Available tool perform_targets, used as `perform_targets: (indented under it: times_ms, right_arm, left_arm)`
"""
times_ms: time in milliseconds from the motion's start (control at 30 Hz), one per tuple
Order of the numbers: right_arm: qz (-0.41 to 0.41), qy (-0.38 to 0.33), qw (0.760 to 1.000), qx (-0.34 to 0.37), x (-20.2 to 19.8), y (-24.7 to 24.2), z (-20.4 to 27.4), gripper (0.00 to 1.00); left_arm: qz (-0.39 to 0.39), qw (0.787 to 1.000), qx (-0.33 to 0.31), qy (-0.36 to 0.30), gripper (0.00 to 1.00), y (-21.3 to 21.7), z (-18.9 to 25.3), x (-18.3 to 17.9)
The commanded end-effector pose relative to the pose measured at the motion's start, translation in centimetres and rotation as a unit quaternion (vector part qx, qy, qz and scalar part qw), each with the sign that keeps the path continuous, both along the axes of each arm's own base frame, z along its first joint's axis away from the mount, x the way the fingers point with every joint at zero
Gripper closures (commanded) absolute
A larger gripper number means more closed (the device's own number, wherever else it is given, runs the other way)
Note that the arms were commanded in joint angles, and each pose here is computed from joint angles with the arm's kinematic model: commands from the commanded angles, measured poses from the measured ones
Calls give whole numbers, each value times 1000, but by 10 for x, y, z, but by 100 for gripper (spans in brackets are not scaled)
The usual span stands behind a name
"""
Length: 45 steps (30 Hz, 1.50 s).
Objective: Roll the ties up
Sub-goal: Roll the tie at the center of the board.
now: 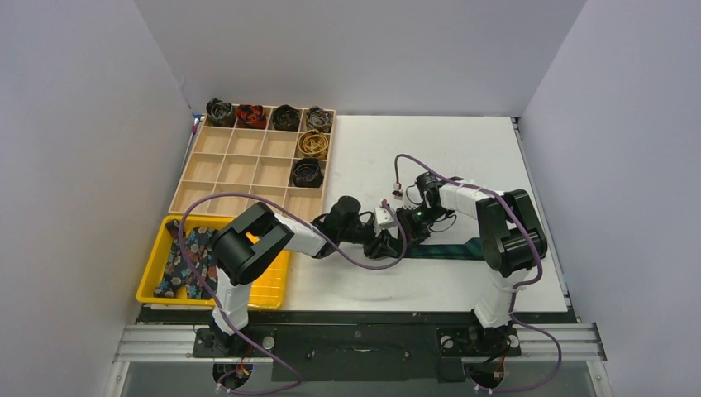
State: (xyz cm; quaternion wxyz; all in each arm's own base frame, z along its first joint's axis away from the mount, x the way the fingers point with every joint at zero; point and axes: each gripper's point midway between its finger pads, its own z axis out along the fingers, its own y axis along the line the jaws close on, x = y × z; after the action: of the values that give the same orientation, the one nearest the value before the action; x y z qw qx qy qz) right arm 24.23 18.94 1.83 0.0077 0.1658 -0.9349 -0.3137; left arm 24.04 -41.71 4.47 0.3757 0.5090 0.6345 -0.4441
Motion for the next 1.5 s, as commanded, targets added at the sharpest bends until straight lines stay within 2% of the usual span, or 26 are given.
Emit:
perform_targets:
  times_ms: [0,267,433,633,700,800,900,1033,1167,1300,1367,1467]
  right_arm:
    - [5,-7,999,-32,2,-11,-23,100]
    - [9,-9,1000,5,1,-1,-12,100]
    - [-5,-14,999,33,2,-2,7,100]
    - [-30,-9,997,77,7,-11,41,82]
    - [-32,0,995,97,3,-4,49,75]
    - [-31,-10,994,104,3,-3,58,71]
    - [-34,-10,993,115,2,-3,65,61]
    - [-29,-14,994,101,0,2,61,58]
    - [-43,-22,997,62,10,-1,44,58]
    - [-53,-8,997,62,14,2,34,61]
    - [-54,-4,996,65,14,4,32,69]
    - [-56,-2,997,57,11,-3,26,93]
  left_arm:
    - [-12,999,-33,-29,64,-26,15,8]
    - [-18,998,51,-18,68,-6,-51,3]
    - [-28,993,110,-22,71,20,-76,-7]
    - [-46,986,163,-12,75,43,-87,-20]
    - [-47,983,175,-9,75,43,-89,-21]
    - [-40,983,180,-10,76,37,-87,-13]
    - [-40,981,189,-7,76,37,-90,-12]
    - [-44,980,193,-8,75,39,-92,-13]
    - [-47,980,192,-7,75,37,-92,-14]
    - [-41,980,195,-4,74,36,-93,-11]
    - [-40,980,195,-4,73,36,-92,-10]
    - [-38,980,195,-1,71,37,-92,-11]
